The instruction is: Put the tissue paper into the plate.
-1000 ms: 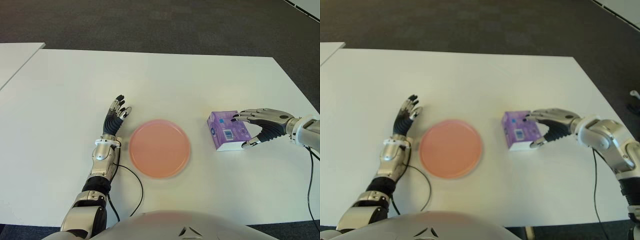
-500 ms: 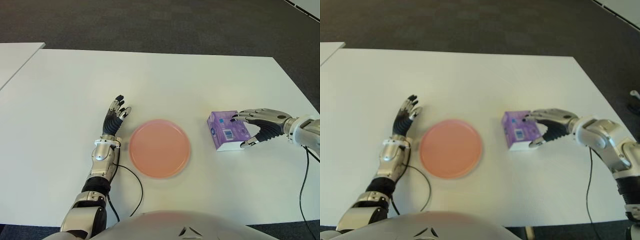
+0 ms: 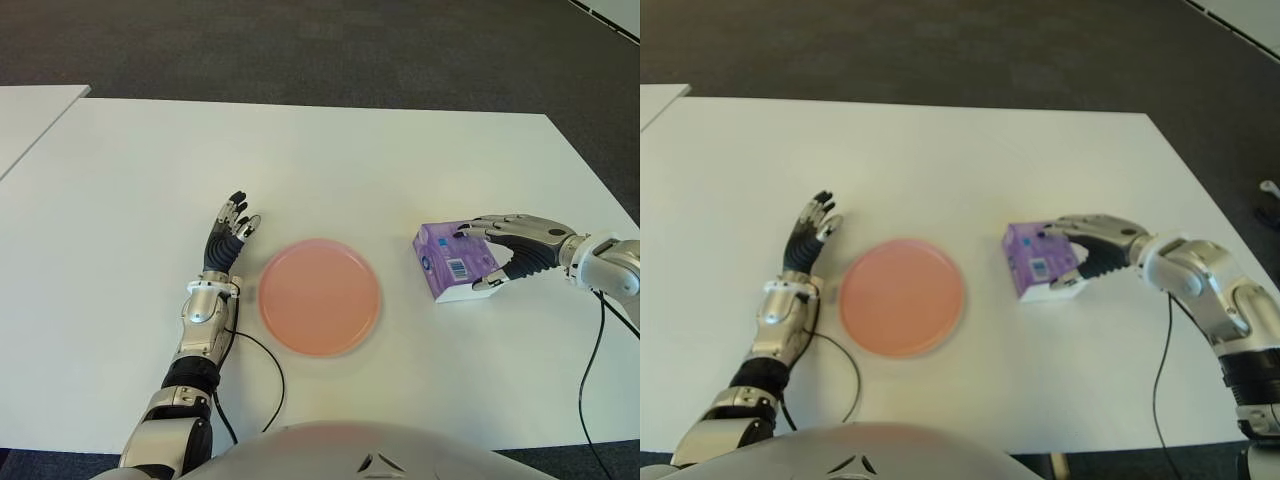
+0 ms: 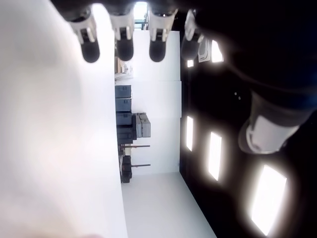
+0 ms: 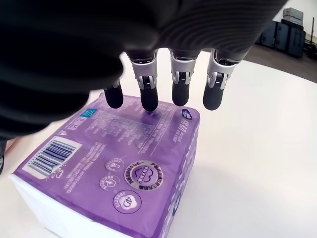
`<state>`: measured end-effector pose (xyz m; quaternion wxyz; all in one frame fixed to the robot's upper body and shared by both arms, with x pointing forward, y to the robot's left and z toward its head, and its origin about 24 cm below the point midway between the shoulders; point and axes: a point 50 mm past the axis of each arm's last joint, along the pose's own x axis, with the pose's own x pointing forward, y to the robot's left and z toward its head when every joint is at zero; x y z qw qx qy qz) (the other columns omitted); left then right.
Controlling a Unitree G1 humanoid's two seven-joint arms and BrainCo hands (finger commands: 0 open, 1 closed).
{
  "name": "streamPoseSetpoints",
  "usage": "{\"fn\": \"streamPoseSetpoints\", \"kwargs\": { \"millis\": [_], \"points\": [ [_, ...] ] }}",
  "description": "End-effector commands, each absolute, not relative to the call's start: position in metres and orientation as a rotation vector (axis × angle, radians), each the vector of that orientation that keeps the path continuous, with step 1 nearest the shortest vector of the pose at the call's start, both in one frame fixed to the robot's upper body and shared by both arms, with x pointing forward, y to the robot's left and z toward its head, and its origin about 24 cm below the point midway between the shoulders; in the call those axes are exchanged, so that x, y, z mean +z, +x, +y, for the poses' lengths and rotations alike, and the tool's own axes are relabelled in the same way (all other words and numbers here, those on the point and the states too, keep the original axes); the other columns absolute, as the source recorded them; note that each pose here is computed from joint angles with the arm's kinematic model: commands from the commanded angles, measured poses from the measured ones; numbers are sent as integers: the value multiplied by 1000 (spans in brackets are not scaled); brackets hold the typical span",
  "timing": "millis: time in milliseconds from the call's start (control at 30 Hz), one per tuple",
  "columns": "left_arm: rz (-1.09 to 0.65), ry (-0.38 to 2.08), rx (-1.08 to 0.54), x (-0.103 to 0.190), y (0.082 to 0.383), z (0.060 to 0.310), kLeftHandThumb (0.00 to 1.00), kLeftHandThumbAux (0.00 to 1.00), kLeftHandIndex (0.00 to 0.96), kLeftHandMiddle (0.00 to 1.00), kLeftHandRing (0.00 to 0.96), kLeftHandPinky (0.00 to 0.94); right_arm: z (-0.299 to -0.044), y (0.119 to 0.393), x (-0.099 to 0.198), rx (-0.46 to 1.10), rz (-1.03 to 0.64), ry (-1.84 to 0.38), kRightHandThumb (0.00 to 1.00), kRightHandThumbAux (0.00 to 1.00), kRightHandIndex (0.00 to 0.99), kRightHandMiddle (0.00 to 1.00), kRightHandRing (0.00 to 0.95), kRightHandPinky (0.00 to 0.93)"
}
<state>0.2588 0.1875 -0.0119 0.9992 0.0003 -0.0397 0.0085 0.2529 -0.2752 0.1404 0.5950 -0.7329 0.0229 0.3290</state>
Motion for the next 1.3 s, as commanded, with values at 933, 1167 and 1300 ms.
{"fn": "streamPoseSetpoints", "kwargs": {
  "millis": [933,1167,1300],
  "points": [
    [32,-13,23,-30,239,185,0,551,0,0,0,0,-263,260,135,657,-143,-1565,154,329,0,0,0,0],
    [34,-31,18,-30,238,185,0,553,0,0,0,0,-261,259,128,687,-124,-1552,153,335,0,0,0,0],
    [43,-35,21,-30,237,185,0,552,0,0,0,0,-260,258,126,704,-116,-1549,150,345,0,0,0,0]
  ]
}}
